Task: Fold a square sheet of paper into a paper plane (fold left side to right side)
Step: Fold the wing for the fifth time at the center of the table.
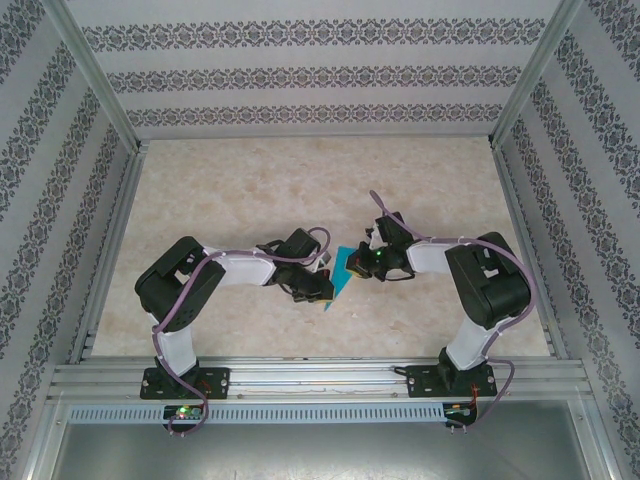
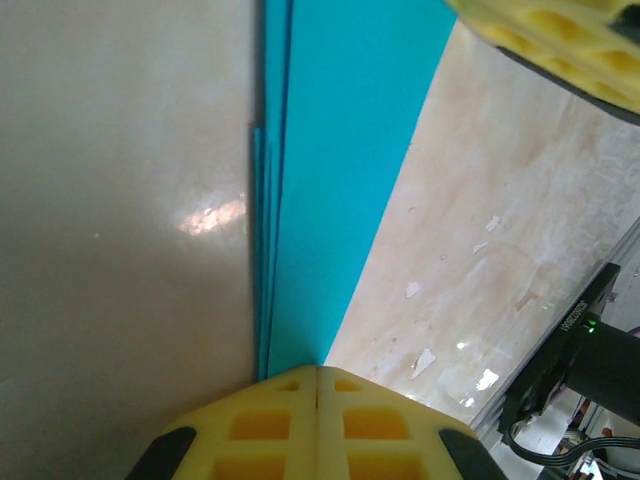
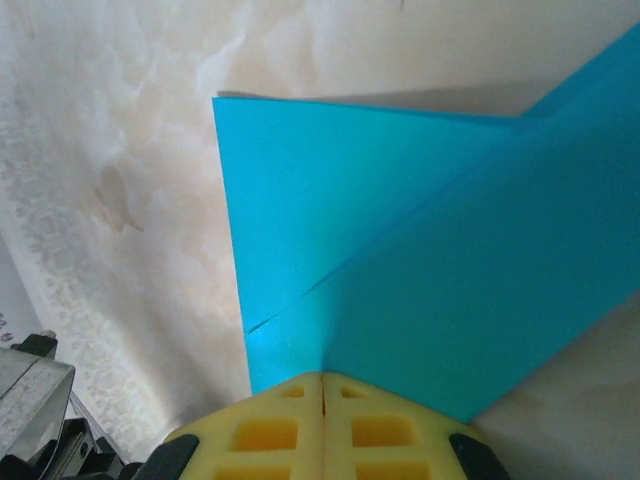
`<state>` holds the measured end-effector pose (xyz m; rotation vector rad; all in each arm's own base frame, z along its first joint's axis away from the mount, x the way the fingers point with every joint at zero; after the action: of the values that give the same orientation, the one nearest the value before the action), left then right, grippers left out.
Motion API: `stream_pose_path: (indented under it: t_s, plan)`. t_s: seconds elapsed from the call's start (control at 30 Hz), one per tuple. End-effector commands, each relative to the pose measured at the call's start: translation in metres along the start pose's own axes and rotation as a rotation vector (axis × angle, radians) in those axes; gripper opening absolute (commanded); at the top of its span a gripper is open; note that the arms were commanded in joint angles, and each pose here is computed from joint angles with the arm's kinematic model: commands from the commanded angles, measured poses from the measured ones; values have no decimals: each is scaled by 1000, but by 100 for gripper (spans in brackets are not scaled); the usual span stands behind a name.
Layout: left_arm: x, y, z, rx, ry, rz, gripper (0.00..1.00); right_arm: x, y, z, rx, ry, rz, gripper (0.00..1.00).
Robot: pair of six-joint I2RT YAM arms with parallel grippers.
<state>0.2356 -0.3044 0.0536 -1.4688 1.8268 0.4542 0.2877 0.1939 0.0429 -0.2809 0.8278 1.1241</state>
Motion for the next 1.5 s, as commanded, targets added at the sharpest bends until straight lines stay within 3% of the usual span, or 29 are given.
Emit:
stream_pose_path:
  t_s: [0.0,0.17,0.53,1.0,1.47]
  plan:
    - [-16,-15,-15,25,3,-20,0,9,2,-29,37,86,13,0]
    - [-20,-34,-33,63,44,-39,0,10,5,-34,48,90,26,0]
    - [3,-38,-18,55,25,6,0,7,6,-31,50,81,30,0]
    - [19,-1,16,-2,-24,89,0,12,6,-42,62,122,37,0]
    - [5,50,26,48,-57,169,0,8,1,-51,77,149,38,0]
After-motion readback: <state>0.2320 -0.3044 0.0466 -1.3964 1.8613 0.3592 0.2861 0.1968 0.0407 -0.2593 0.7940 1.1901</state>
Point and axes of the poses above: each hand's point on the last joint's axis, 136 mm out from that joint toward the fingers, its own x axis out along the fingers, its own z axis along the line the jaws close on, y = z × x, the point moved 4 cm from there along -x, back along the fingers, and after that the axes turned 15 degrees about x, right-handed, at the moved point
